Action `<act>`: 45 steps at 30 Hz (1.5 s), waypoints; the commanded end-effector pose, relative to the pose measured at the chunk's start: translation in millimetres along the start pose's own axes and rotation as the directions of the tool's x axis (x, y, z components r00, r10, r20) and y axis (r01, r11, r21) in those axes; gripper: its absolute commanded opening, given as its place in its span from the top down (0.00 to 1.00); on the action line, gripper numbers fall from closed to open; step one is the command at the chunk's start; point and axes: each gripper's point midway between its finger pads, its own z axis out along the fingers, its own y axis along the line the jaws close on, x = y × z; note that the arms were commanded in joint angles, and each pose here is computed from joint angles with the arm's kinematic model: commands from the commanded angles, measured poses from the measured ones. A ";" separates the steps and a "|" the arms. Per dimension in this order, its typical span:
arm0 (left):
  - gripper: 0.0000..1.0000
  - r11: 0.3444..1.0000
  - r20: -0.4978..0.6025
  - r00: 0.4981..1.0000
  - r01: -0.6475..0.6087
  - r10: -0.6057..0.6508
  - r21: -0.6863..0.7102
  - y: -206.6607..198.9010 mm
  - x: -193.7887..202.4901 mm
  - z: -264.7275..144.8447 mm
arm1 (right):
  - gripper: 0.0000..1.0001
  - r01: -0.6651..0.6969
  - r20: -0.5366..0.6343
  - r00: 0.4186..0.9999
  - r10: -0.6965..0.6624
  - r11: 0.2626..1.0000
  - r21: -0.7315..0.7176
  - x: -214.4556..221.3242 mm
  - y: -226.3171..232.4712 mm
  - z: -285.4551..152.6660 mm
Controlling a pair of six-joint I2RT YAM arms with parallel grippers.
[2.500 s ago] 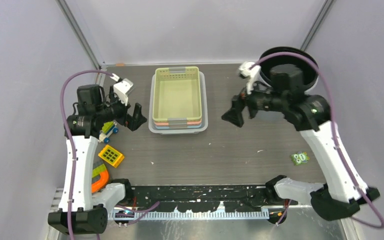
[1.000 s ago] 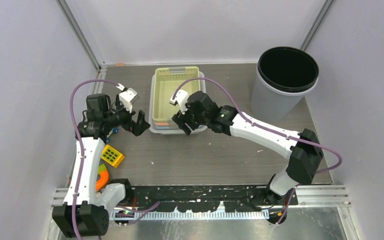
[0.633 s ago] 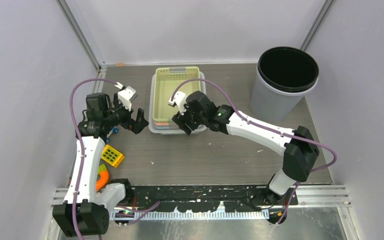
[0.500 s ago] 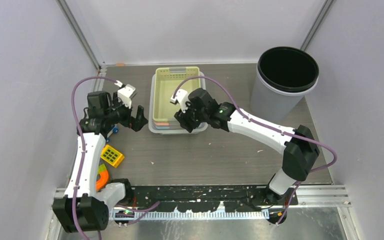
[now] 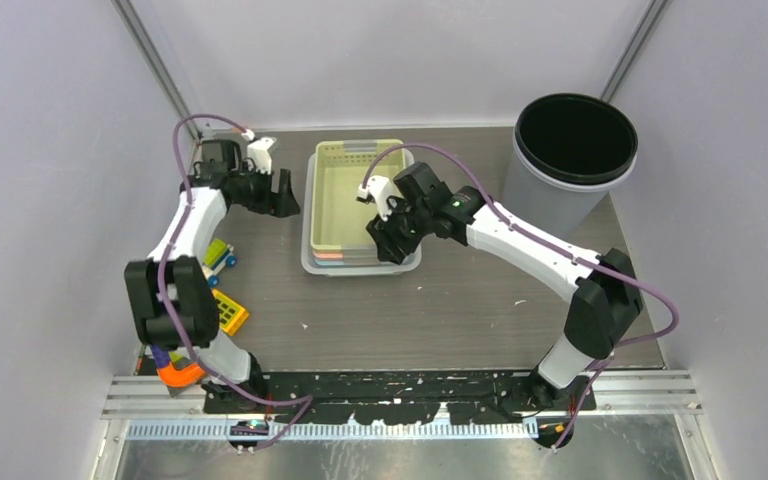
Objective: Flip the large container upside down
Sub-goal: Move the multiple containers to the center of the board, then pick up the container from the container.
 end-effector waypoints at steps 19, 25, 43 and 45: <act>0.32 0.894 -0.170 0.930 -0.245 0.326 0.375 -180.5 40.8 84.8 | 0.31 0.109 -0.031 0.994 -0.108 0.993 0.036 50.3 29.2 -105.7; 0.27 0.906 -0.143 0.931 -0.277 0.335 0.319 -174.9 11.8 67.9 | 0.27 0.153 -0.102 0.984 -0.149 0.988 0.032 68.0 25.8 -104.1; 0.00 0.755 0.080 0.801 -0.589 0.594 0.289 -173.2 37.3 -57.3 | 0.35 0.253 -0.127 0.959 -0.253 0.967 -0.018 82.4 22.2 -82.4; 0.00 0.746 0.088 0.800 -0.588 0.594 0.312 -177.1 47.3 -62.8 | 0.38 0.257 -0.129 0.957 -0.259 0.966 -0.028 83.0 24.4 -83.6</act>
